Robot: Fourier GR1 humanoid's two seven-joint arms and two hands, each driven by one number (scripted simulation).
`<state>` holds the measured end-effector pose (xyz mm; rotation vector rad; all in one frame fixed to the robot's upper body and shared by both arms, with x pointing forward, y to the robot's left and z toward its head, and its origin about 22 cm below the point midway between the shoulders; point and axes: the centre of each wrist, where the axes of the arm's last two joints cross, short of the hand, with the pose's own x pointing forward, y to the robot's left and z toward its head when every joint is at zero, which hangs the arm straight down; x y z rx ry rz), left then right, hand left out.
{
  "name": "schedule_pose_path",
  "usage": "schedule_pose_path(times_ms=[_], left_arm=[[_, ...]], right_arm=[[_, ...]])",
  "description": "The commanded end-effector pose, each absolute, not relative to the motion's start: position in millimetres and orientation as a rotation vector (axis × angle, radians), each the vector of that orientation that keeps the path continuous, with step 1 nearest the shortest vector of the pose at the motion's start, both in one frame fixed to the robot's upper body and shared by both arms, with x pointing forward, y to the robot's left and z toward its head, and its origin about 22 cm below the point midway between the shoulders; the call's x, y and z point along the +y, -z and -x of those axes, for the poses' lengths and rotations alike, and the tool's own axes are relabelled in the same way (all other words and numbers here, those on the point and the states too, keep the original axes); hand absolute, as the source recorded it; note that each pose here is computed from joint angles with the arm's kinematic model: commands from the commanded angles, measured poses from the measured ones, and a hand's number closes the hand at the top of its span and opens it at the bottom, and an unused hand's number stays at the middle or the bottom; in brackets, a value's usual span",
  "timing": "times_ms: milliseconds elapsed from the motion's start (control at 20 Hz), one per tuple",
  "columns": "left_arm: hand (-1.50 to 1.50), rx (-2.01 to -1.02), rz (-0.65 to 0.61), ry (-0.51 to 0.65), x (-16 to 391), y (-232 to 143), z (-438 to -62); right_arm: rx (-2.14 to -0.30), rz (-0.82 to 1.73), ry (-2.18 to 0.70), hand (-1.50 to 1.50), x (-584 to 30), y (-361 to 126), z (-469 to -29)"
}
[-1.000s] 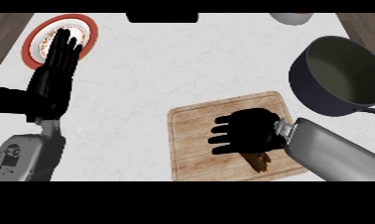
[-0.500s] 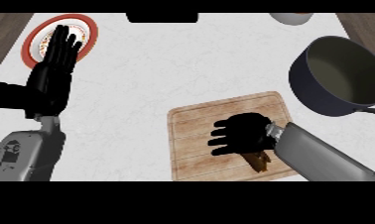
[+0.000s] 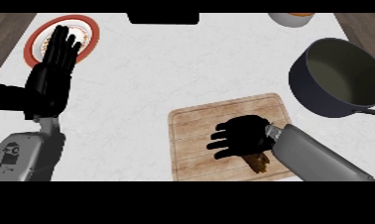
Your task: Pick the sweet potato from the cutting board and place it in the pot
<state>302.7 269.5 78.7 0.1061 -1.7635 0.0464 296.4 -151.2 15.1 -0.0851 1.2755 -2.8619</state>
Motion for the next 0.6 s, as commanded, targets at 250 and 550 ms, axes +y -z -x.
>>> schedule_pose_path(times_ms=[250, 550], left_arm=[[0.00, -1.763, -0.127, -0.033, 289, -83, -301], [0.00, -1.759, -0.105, -0.057, 255, -83, -293]], right_arm=[[1.213, 0.287, 2.783, 1.50, -155, 20, -266], [1.431, 0.105, 2.647, 1.50, -145, -9, -275]])
